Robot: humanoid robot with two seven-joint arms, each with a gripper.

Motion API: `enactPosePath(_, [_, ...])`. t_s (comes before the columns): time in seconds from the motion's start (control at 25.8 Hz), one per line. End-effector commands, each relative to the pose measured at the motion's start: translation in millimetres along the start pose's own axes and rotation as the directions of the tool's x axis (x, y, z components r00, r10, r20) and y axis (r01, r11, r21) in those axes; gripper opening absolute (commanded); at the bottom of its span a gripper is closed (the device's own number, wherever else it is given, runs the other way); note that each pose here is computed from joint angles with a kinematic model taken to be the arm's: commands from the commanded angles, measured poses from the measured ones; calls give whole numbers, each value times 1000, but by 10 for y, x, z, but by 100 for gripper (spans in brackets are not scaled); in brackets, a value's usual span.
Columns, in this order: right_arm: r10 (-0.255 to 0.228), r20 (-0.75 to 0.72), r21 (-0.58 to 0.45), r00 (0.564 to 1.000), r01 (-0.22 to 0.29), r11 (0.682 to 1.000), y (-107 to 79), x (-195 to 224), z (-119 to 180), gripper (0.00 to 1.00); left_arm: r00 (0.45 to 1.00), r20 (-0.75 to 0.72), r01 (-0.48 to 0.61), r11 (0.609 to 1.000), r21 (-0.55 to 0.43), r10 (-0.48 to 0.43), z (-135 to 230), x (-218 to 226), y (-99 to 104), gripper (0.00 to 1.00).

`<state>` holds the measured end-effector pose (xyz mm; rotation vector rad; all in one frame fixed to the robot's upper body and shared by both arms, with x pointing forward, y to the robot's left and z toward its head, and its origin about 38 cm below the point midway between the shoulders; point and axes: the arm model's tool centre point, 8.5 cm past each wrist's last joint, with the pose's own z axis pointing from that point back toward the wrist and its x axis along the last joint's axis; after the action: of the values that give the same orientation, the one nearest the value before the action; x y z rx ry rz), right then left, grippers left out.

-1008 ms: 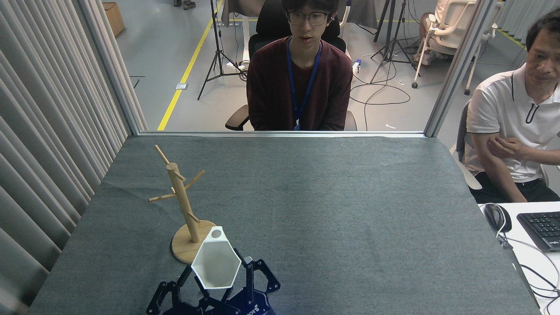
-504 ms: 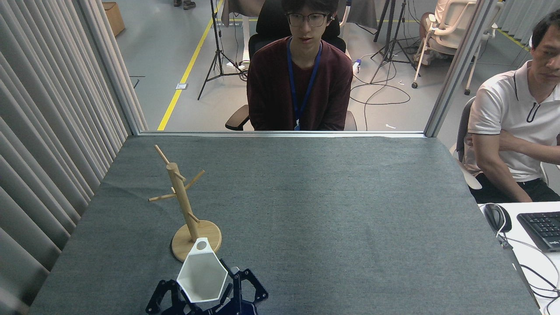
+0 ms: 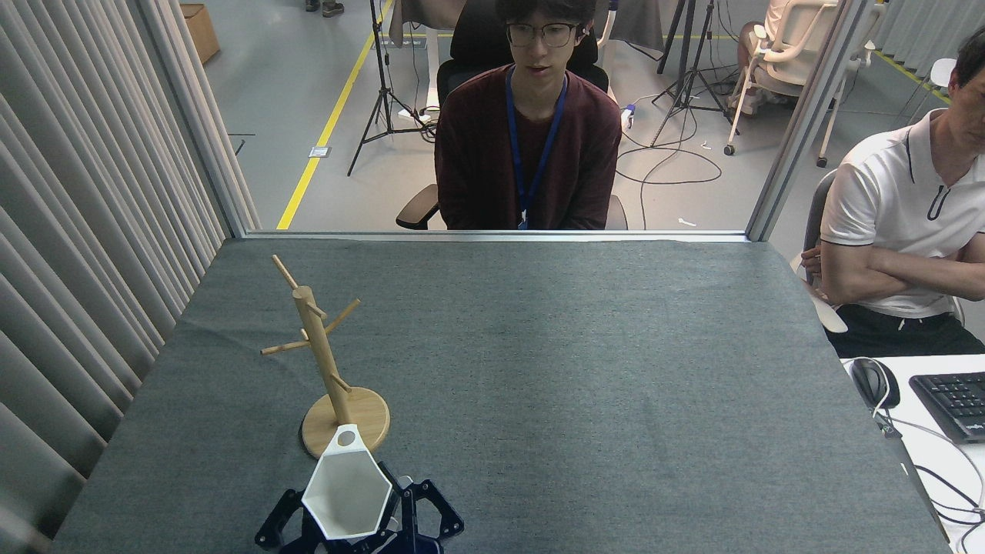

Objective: Hang cup on storage rack
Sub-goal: 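Grasp the cup with the left gripper while the right holds it, then open the right gripper and withdraw it from the cup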

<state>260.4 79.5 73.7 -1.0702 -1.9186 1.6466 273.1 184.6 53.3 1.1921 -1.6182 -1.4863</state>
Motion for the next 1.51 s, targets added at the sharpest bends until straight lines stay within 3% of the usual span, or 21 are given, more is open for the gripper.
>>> enactPosePath(0.0, [-4, 9, 11, 1000, 4, 1000, 12, 10, 4, 57, 1000, -2, 4, 1000, 17, -4, -4, -13, 16, 37])
enactPosePath(0.12, [-4, 7, 10, 1000, 4, 1000, 9, 3, 3, 61, 1000, -2, 4, 1000, 18, -4, -9, -15, 19, 34])
enactPosePath(0.23, [-7, 1, 0, 1000, 7, 1000, -21, -9, -6, 95, 1000, -3, 5, 1000, 20, -5, -8, -20, 21, 34])
enactPosePath(0.27, [-8, -2, -5, 1000, 8, 1000, -34, -12, -6, 97, 1000, -3, 5, 1000, 23, -5, -8, -20, 23, 35])
enactPosePath(0.43, [-10, -16, -75, 1000, 9, 997, -175, -47, -12, 98, 1000, -3, 5, 1000, 26, -5, -8, -20, 26, 38])
enactPosePath(0.74, [-46, -45, -240, 998, 34, 970, -650, -142, 66, 98, 1000, -2, 4, 1000, 25, -4, -4, -13, 23, 40])
enactPosePath(0.81, [-85, -117, -281, 989, 49, 958, -746, -341, 58, 98, 1000, -3, 5, 1000, 26, -5, -8, -20, 26, 40])
enactPosePath(0.93, [-193, -318, -275, 928, 105, 956, -598, -1026, 163, 98, 1000, -5, 4, 1000, 23, -4, 3, -17, 20, 41])
enactPosePath(1.01, [-241, -433, -260, 869, 136, 956, -430, -1440, 351, 98, 1000, -10, 6, 1000, 21, -6, 9, -25, 17, 40])
enactPosePath(1.12, [-224, -639, -172, 736, 147, 974, -42, -2161, 865, 98, 999, -36, 18, 1000, 23, -17, 10, -74, 21, 40])
enactPosePath(1.2, [-199, -708, -113, 678, 168, 979, 137, -2358, 1115, 98, 998, -54, 25, 999, 22, -24, 15, -101, 8, 39])
enactPosePath(1.32, [-173, -705, -53, 688, 192, 980, 272, -2280, 1361, 98, 995, -91, 39, 999, 26, -37, 4, -153, -7, 37])
enactPosePath(1.47, [-155, -706, -23, 691, 196, 980, 331, -2264, 1418, 98, 978, -189, 93, 995, 26, -86, -15, -358, 25, 37])
